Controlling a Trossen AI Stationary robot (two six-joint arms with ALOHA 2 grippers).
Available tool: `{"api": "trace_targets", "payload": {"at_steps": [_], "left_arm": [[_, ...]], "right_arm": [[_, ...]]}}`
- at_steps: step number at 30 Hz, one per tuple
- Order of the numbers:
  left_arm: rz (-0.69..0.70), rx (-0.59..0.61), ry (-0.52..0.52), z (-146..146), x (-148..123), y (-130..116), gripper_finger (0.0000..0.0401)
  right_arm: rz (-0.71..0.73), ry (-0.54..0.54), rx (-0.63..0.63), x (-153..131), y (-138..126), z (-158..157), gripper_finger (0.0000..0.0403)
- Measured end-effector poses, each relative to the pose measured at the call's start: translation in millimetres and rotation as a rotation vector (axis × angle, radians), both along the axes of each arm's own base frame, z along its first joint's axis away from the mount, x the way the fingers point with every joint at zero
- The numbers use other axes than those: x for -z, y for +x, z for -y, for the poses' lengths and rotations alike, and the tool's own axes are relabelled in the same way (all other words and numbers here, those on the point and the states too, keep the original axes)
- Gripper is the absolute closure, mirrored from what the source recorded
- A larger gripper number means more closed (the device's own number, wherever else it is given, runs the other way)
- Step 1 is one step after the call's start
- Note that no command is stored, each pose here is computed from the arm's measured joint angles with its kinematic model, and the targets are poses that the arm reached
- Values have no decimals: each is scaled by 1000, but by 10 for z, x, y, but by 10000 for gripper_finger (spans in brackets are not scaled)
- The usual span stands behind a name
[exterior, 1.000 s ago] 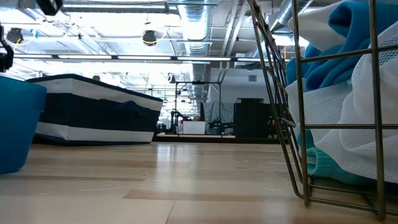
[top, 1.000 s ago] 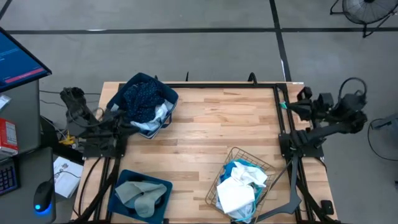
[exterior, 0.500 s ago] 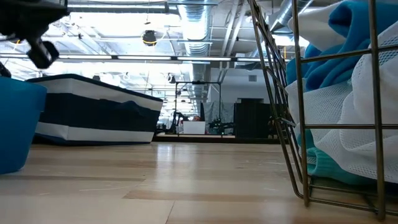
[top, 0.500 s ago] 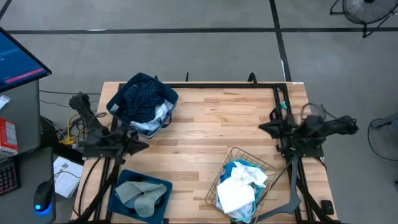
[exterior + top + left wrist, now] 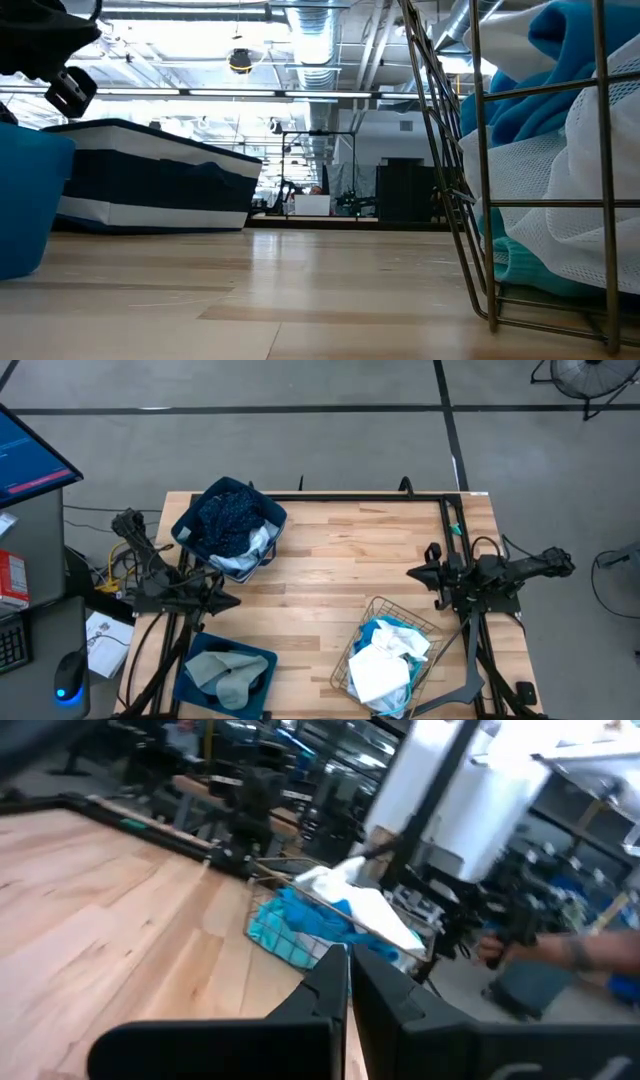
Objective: Pick & Place Cloths
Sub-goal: Return to Home Position
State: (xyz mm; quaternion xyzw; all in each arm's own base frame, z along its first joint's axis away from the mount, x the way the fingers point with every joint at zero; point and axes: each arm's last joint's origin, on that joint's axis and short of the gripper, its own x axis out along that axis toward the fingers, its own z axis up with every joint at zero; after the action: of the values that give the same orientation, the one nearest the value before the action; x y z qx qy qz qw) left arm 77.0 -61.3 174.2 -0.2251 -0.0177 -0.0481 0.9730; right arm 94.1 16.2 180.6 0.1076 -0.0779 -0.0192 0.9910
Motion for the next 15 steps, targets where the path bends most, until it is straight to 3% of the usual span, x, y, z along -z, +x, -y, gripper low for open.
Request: {"api": "trace_targets", "payload": {"at_steps": [5, 8, 13, 15], "left_arm": [[11, 69, 59, 21, -1, -3, 400], [12, 83, 47, 25, -2, -3, 398], [93, 429, 221, 122, -7, -40, 398], [132, 508, 290, 143, -8, -53, 399]], "right_arm": [[-17, 6, 128, 14, -3, 37, 401], [-19, 3, 130, 17, -3, 37, 396], [-20, 3, 130, 18, -3, 37, 386], [-21, 3, 130, 19, -3, 37, 384]]}}
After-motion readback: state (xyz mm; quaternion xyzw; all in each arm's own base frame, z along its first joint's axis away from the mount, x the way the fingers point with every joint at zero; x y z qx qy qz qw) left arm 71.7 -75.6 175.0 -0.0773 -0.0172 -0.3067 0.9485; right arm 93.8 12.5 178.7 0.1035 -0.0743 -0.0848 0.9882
